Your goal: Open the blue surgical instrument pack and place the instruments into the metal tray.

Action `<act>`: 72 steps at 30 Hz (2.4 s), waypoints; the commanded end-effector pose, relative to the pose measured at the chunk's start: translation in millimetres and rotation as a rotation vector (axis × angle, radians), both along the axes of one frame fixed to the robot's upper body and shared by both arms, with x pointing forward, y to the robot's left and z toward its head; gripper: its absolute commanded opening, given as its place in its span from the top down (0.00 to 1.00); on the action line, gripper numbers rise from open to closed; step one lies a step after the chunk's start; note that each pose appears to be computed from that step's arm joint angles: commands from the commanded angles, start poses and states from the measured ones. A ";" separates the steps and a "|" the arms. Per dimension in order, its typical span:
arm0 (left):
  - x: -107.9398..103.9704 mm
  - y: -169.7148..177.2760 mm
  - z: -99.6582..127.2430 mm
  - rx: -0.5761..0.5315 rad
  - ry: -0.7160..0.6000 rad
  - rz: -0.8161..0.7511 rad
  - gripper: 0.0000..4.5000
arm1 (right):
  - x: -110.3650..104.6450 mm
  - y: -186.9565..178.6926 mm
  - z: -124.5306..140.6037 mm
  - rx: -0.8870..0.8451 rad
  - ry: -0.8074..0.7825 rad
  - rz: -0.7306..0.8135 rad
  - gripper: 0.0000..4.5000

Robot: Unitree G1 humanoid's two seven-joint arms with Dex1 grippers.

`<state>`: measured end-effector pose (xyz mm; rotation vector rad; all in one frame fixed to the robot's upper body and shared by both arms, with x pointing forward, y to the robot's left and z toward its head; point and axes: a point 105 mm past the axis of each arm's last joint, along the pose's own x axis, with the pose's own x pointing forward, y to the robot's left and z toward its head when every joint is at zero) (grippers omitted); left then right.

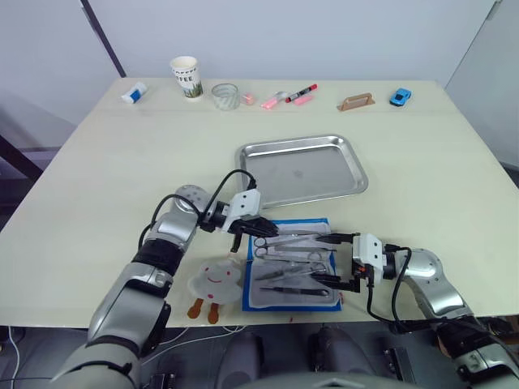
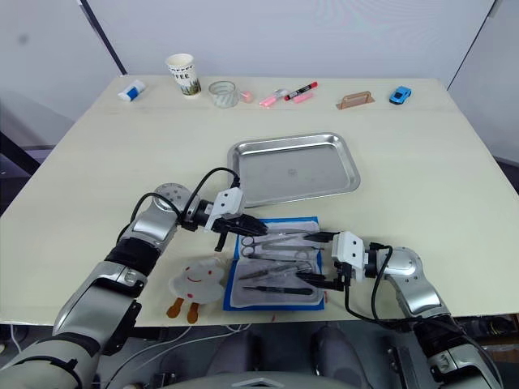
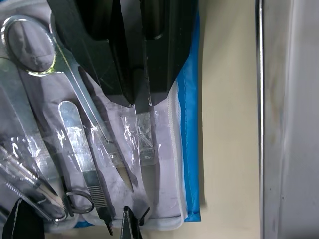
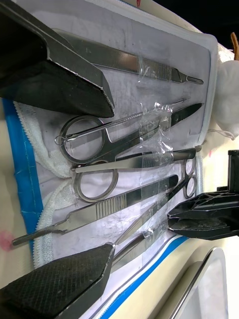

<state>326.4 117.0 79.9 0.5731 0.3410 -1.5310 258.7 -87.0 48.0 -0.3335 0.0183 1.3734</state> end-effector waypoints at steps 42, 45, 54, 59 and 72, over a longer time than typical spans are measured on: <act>-5.6 21.5 -12.0 0.115 -0.028 -0.004 0.99 | -6.2 -9.6 -34.2 -0.098 0.106 -0.035 0.02; -5.4 22.7 -11.9 0.115 -0.024 -0.002 0.99 | -5.6 -9.1 -34.0 -0.097 0.105 -0.034 0.02; -12.2 21.9 -13.0 0.103 0.074 0.032 0.99 | -4.6 -8.7 -33.9 -0.098 0.105 -0.034 0.02; -14.8 21.3 -12.5 0.108 0.082 0.041 0.99 | -4.8 -8.8 -33.8 -0.098 0.105 -0.034 0.02; -12.0 23.6 -5.5 0.102 0.036 0.043 0.99 | -5.0 -7.9 -34.4 -0.101 0.107 -0.032 0.02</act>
